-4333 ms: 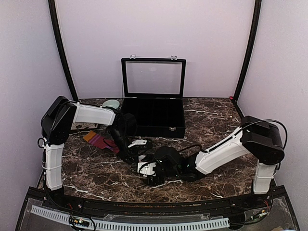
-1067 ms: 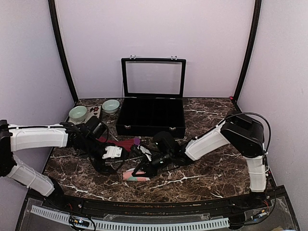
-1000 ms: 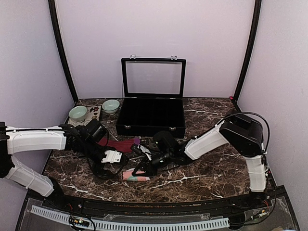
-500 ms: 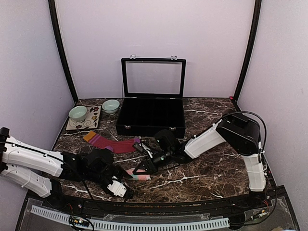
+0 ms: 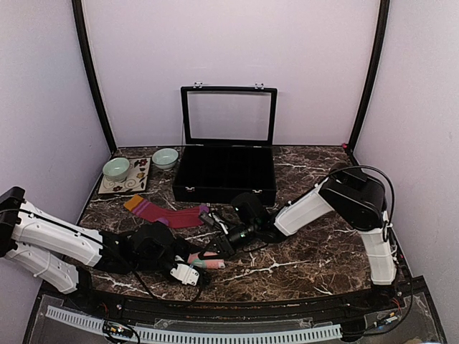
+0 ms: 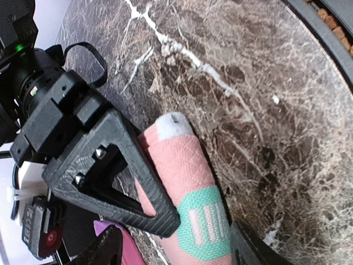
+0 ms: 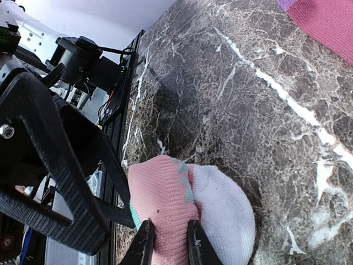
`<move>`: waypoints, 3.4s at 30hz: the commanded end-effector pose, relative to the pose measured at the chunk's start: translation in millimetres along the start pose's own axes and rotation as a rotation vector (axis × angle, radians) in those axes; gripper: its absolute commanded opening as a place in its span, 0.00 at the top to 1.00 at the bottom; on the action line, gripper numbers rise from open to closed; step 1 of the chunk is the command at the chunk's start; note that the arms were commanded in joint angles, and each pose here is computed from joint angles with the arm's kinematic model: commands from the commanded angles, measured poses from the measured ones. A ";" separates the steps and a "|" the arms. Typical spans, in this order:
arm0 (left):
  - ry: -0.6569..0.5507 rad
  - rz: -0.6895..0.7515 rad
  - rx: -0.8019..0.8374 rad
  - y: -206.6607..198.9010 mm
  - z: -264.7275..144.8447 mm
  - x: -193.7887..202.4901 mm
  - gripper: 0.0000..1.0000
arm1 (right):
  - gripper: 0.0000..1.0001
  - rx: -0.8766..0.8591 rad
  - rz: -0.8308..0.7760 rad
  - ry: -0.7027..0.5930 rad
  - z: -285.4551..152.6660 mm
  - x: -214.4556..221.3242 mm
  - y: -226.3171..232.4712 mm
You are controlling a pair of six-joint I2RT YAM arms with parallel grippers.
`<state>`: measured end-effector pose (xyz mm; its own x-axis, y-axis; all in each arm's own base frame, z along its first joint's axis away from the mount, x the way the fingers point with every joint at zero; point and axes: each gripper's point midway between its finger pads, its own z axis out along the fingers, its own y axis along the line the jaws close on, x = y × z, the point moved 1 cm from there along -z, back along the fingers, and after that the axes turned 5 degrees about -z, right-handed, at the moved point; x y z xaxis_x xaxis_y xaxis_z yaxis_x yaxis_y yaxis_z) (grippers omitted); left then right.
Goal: Roll the socks
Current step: Pick up the sock from the center of the board.
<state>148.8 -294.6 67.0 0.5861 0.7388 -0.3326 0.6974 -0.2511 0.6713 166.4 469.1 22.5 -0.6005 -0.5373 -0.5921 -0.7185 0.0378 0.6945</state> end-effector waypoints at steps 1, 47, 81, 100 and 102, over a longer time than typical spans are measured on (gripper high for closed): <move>0.065 -0.012 -0.027 -3.5 4.1 14.3 0.31 | 0.93 0.307 0.564 0.476 -24.5 207.6 -69.0; 0.146 -0.220 0.002 26.5 19.8 32.9 0.59 | 0.90 0.240 0.658 0.421 -11.9 201.1 -68.5; 0.256 -0.225 0.044 36.0 62.2 17.4 0.63 | 0.88 0.268 0.695 0.311 -7.3 183.8 -78.8; 0.211 -0.447 0.195 -3.2 26.6 15.1 0.30 | 0.88 0.311 0.719 0.261 -11.9 179.4 -90.0; 0.220 -0.448 0.167 1.4 29.3 16.9 0.30 | 0.88 0.311 0.719 0.258 -11.6 178.2 -90.2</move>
<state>175.8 -297.3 38.8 0.1490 0.9157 -0.3733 0.9161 0.0144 0.4008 182.6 466.4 22.4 -0.7675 -0.4287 -0.4767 -0.5630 0.0951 0.8210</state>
